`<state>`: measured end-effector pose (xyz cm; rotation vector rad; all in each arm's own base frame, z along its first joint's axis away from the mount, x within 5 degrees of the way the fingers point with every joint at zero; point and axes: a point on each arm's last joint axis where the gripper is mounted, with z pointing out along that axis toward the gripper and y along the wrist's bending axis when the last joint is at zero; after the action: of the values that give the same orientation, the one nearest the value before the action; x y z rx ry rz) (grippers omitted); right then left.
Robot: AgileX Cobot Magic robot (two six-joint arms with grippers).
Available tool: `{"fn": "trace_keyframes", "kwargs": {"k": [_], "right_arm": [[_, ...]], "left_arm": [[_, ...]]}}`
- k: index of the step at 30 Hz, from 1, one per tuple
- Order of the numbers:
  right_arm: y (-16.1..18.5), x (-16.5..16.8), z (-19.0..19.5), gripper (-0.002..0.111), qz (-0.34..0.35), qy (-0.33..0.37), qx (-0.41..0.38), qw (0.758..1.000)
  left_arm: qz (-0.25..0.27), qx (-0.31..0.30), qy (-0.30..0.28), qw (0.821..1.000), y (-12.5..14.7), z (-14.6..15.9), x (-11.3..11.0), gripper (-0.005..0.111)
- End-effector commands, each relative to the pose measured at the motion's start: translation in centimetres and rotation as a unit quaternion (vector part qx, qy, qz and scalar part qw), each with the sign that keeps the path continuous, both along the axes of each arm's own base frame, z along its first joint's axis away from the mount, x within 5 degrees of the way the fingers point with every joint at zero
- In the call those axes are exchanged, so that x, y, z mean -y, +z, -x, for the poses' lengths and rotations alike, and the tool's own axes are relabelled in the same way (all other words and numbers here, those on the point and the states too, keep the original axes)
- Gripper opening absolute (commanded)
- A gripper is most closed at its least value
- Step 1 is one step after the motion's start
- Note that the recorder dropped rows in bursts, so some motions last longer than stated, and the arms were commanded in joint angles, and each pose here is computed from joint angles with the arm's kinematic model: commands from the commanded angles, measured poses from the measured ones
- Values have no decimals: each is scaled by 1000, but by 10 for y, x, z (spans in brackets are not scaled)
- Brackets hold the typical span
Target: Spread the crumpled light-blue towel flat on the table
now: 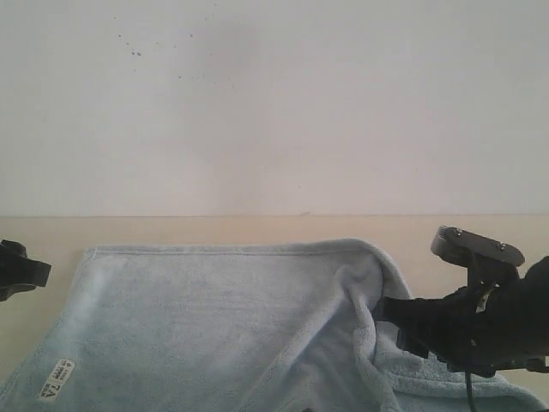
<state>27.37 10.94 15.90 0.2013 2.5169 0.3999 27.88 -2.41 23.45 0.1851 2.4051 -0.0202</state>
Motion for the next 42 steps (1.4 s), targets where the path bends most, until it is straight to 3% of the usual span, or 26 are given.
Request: {"fn": "trace_keyframes", "kwargs": {"k": [1,11,28,34,42], "right_arm": [[-1,3,1,49,3,-1,-4,1000],[-18,2,-1,49,12,-2,-29,1000],[-16,-1,-4,49,7,-1,-4,1000],[11,-14,-7,49,6,43,103,994],[77,-12,2,49,44,115,276,953]], "left_arm": [[5,13,2,1000,1,0,0,48],[5,15,2,1000,2,-1,0,48],[5,17,2,1000,2,-1,0,48],[5,17,2,1000,2,-1,0,48],[5,16,2,1000,2,-1,0,48]]}}
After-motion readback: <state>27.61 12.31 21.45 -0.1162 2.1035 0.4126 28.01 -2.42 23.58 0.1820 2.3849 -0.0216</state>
